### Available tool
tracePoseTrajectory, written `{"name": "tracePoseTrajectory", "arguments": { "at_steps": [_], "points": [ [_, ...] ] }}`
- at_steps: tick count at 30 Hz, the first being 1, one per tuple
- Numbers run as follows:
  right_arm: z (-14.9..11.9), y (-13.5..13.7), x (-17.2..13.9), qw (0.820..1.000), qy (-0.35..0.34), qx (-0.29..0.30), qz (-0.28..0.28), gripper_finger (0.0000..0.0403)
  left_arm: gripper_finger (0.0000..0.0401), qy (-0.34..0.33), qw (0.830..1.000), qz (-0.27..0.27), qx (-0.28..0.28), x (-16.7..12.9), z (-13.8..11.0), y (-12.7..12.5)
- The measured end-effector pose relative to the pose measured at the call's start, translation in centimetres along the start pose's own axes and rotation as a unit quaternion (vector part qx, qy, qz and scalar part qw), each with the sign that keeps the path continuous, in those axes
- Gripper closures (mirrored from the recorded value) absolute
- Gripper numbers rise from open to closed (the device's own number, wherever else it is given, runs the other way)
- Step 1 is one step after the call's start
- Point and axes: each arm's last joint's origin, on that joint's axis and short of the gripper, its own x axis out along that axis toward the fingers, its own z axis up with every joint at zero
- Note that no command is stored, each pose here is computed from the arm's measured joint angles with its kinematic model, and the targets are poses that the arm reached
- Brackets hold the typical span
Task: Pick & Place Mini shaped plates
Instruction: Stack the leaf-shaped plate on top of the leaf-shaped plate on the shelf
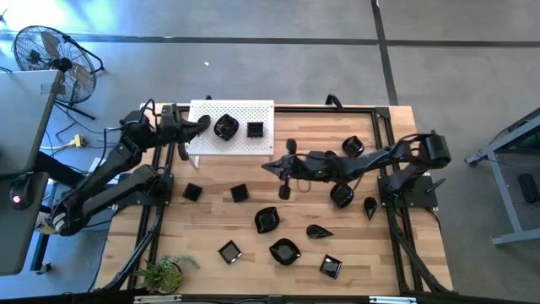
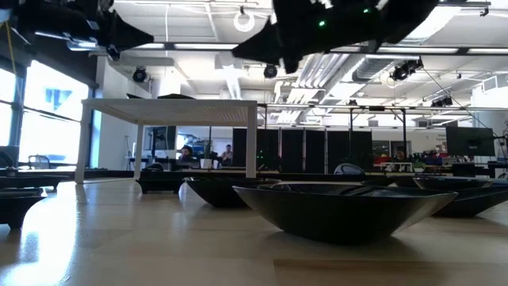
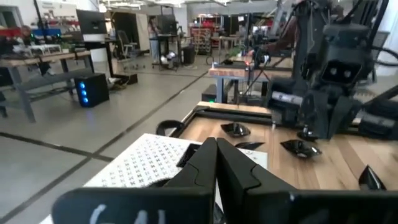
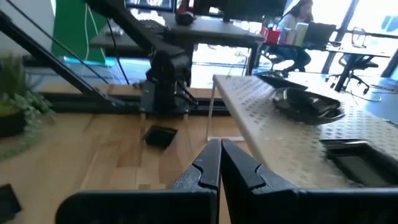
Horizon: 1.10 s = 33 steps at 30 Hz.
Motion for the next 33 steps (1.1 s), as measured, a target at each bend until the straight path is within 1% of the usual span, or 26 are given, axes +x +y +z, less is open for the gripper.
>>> {"name": "tracePoseTrajectory", "arguments": {
  "at_steps": [3,5,12,14,17,19,23,26,29,33],
  "points": [
    [0.3,-0.4,-2.0,1.0,-0.008,0.012,-0.007,0.0403,0.0401,-0.007,1.0,0.003,-0.012,0.3,-1.0,0.1],
    [-0.2,-0.7,-3.3,1.0,-0.005,0.021,-0.02,0.0403,0.0401,-0.006,1.0,0.002,-0.017,0.4,-1.8,0.2],
    [-1.9,-1.9,-6.7,0.992,0.008,0.075,-0.097,0.0403,0.0401,0.014,0.999,-0.011,-0.039,0.7,-3.3,0.3],
    [-1.7,-2.1,-7.3,0.989,0.007,0.085,-0.12,0.0403,0.0401,0.008,0.999,-0.011,-0.035,0.7,-3.6,0.3],
    [-1.3,-2.4,-8.3,0.985,0.038,0.097,-0.137,0.0403,0.0401,-0.004,0.999,-0.02,-0.029,0.7,-4.0,0.2],
    [-0.8,-2.7,-8.9,0.978,0.064,0.108,-0.164,0.0403,0.0401,-0.005,0.999,-0.025,-0.037,0.7,-4.5,0.2],
    [0.0,-3.2,-10.6,0.954,0.146,0.157,-0.208,0.0402,0.0401,0.007,0.998,-0.026,-0.051,0.8,-5.4,0.2],
    [0.8,-3.5,-12.2,0.928,0.205,0.203,-0.236,0.0402,0.0401,0.014,0.998,-0.036,-0.057,0.8,-5.6,0.1],
    [1.0,-3.7,-13.7,0.892,0.274,0.237,-0.27,0.0395,0.0401,0.015,0.998,-0.036,-0.057,0.8,-5.6,0.1],
    [0.2,-3.8,-15.1,0.836,0.354,0.285,-0.308,0.0357,0.0401,0.013,0.998,-0.036,-0.052,0.8,-5.6,0.1]
  ]
}}
